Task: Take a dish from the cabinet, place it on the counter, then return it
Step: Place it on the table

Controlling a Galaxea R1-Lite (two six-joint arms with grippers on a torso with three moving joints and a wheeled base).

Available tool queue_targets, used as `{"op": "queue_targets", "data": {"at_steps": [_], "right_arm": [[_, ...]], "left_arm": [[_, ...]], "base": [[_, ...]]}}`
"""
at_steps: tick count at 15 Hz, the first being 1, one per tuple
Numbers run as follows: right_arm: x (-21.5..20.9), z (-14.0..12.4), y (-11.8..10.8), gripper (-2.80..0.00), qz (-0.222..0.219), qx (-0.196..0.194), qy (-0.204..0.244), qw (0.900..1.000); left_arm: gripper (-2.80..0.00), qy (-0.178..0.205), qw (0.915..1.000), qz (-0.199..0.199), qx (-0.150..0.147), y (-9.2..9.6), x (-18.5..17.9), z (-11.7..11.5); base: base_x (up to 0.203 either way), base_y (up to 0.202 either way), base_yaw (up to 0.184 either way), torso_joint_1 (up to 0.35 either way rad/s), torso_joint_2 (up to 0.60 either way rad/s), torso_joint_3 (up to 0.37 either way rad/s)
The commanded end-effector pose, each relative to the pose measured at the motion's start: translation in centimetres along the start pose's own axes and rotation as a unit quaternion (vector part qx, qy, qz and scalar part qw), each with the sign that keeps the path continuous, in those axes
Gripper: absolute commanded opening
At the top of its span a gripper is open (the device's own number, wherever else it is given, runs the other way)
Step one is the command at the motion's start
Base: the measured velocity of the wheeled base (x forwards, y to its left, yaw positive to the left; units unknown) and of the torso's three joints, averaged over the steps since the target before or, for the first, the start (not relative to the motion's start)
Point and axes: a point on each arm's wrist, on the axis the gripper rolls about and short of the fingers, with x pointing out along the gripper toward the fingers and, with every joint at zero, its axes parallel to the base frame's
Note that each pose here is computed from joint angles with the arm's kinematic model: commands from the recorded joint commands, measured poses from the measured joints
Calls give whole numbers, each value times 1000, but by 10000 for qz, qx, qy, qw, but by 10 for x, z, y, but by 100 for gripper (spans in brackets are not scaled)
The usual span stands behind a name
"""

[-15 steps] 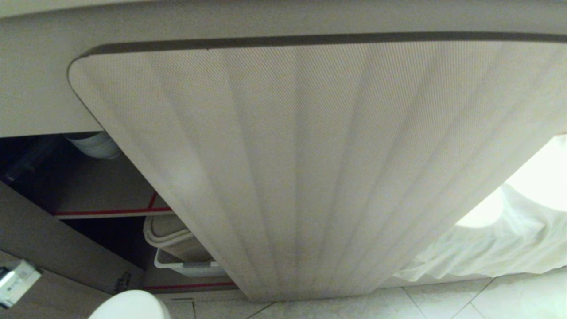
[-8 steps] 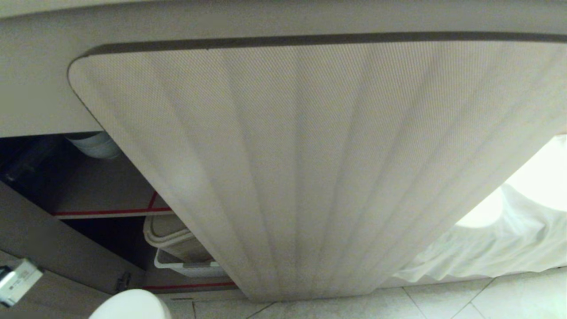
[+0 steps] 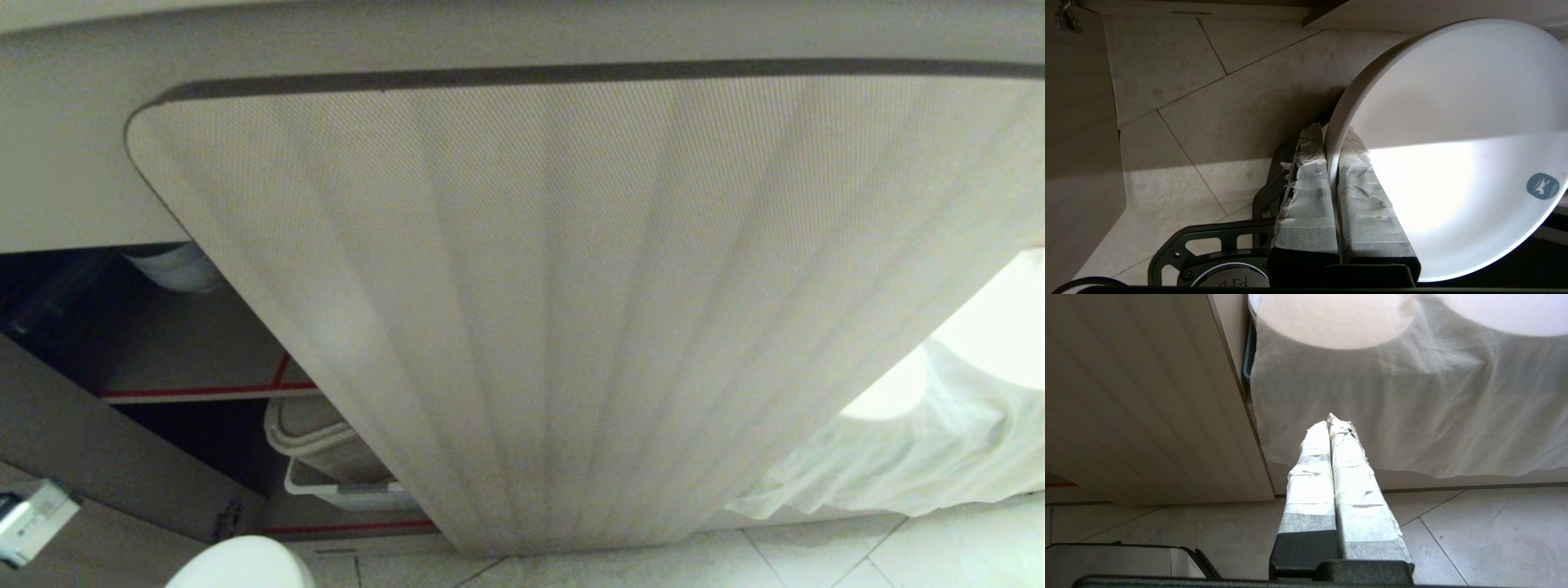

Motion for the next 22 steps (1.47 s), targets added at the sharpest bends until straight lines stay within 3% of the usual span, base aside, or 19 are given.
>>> {"op": "queue_targets", "data": {"at_steps": [1,12,22], "right_arm": [[0,0,0,-280,-3,-3,0,10000],[0,0,0,-280,1,-11,0,10000],[0,0,0,-280,4,-11,0,10000]], "left_arm": [[-280,24,9999,-1,128,0,0,-1],[-280,98,9997,-23,238,0,2,-3],[-280,254,9977,-280,568,-4,2,-6]], "base": [[0,0,0,0,0,0],[0,0,0,0,0,0],[0,0,0,0,0,0]]}}
